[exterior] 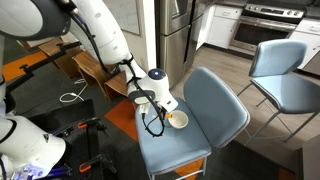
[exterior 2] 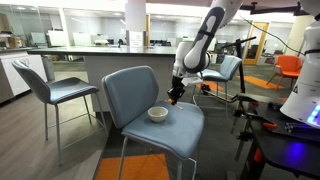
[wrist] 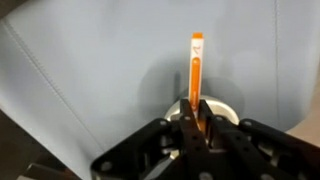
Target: Put the orange marker inside the white bowl
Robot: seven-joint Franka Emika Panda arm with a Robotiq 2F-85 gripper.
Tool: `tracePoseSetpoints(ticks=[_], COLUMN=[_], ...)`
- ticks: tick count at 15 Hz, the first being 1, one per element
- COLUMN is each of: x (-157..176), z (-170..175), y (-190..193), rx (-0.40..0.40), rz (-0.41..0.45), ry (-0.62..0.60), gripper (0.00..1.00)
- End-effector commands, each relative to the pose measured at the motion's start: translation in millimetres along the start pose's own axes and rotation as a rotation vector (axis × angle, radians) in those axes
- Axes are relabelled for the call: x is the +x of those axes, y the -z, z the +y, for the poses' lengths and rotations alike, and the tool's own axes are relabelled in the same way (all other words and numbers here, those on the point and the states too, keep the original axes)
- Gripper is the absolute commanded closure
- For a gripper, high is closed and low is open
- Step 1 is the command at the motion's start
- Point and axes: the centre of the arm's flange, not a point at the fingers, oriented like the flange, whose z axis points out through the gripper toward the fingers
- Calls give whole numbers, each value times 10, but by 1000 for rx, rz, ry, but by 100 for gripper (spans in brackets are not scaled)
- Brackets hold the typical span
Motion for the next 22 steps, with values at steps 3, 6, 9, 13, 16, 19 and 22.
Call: tracePoseSetpoints(ticks=[3, 6, 9, 13, 16, 19, 22], x=[526, 783, 900, 957, 1020, 1077, 1095], z=[-100, -129, -155, -300, -400, -444, -436], y=[133, 92, 4, -181, -275, -338, -355], rx=[2, -11, -3, -11, -19, -19, -24], rz=[-38, -70, -93, -99, -94, -87, -69], ry=[78, 117, 151, 215, 246, 252, 256], gripper=[97, 97, 97, 97, 97, 63, 49])
